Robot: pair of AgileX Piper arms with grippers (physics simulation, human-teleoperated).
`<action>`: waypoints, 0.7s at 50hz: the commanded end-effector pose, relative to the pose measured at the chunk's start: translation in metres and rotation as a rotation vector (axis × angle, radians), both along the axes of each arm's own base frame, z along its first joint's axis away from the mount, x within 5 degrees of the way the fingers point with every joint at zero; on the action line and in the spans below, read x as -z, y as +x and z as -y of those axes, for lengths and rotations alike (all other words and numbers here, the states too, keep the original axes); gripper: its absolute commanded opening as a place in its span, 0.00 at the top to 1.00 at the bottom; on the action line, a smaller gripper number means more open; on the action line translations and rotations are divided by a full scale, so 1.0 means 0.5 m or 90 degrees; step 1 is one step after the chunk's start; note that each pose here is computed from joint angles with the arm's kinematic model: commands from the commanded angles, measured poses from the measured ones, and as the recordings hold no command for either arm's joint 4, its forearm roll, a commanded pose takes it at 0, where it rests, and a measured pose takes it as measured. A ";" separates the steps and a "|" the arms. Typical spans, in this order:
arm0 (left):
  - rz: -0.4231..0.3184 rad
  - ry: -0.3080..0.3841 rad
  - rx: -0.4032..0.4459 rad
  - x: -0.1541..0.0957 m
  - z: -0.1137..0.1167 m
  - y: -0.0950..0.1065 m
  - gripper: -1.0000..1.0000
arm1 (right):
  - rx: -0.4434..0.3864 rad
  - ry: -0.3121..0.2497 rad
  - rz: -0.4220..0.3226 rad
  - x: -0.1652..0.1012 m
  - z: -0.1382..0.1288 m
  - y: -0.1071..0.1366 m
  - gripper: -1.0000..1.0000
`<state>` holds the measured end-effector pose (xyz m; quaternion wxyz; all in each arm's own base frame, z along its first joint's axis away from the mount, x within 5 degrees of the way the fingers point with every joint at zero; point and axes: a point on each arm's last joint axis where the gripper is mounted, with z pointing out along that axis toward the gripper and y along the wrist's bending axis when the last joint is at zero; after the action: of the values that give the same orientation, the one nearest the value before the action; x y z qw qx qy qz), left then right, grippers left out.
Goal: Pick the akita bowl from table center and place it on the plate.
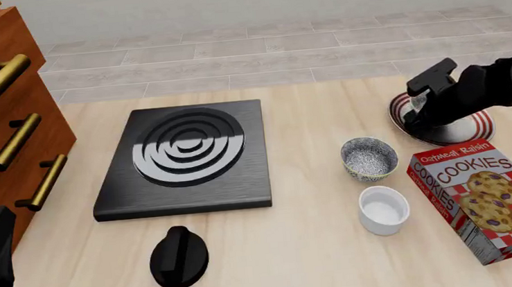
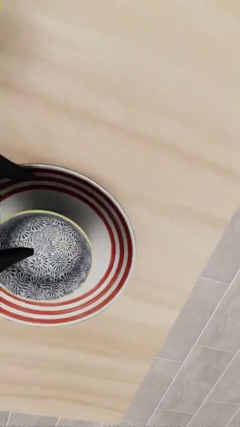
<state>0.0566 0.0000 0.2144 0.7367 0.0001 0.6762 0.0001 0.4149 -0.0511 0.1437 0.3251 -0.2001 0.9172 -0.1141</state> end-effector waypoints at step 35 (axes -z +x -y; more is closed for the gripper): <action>0.000 0.000 0.000 0.000 0.000 0.000 0.00 | -0.068 -0.016 0.090 -0.175 -0.081 -0.144 0.00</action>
<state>0.0566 0.0000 0.2144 0.7368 0.0000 0.6762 0.0001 0.3717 -0.0227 0.2099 0.3705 -0.2338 0.8906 -0.1218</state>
